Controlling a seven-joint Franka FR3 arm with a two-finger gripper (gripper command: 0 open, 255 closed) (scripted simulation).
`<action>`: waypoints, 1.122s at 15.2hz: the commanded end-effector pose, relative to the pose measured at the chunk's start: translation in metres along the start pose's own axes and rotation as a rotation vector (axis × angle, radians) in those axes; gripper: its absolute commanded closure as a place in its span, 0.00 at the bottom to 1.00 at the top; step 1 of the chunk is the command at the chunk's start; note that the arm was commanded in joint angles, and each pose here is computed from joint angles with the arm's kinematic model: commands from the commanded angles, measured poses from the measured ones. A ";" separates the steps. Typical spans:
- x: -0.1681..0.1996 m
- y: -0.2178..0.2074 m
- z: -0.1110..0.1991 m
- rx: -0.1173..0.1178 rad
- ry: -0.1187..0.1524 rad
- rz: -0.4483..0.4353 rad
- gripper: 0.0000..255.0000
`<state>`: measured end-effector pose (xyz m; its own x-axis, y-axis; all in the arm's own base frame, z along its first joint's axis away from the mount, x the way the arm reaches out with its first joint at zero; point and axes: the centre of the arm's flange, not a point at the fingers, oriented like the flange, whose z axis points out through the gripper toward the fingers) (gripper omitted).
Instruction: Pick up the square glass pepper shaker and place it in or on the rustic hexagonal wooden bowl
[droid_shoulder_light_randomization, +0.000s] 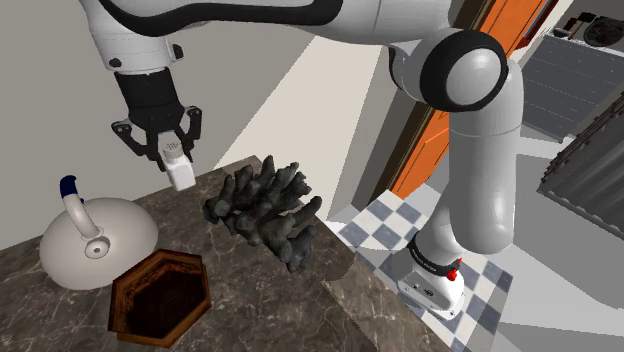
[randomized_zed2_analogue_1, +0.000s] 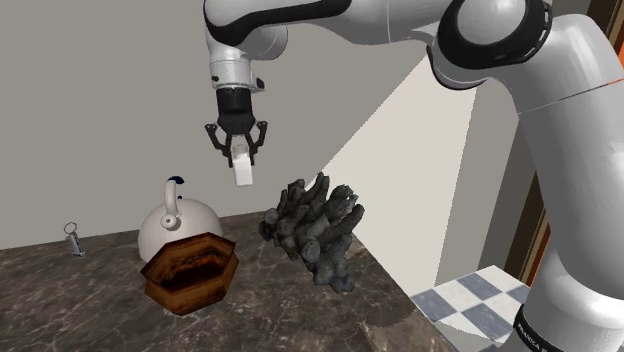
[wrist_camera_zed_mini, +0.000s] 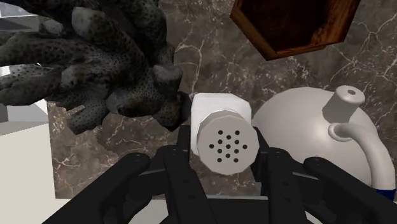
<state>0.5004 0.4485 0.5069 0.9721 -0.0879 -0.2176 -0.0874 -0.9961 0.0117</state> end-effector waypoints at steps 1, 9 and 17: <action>-0.022 -0.017 0.005 0.000 0.000 0.001 1.00; -0.106 -0.079 0.019 0.000 0.000 0.001 1.00; -0.140 -0.107 0.046 0.000 0.000 0.001 1.00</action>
<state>0.3637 0.5672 0.4963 0.9720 -0.0884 -0.2176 -0.0879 -0.9961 0.0122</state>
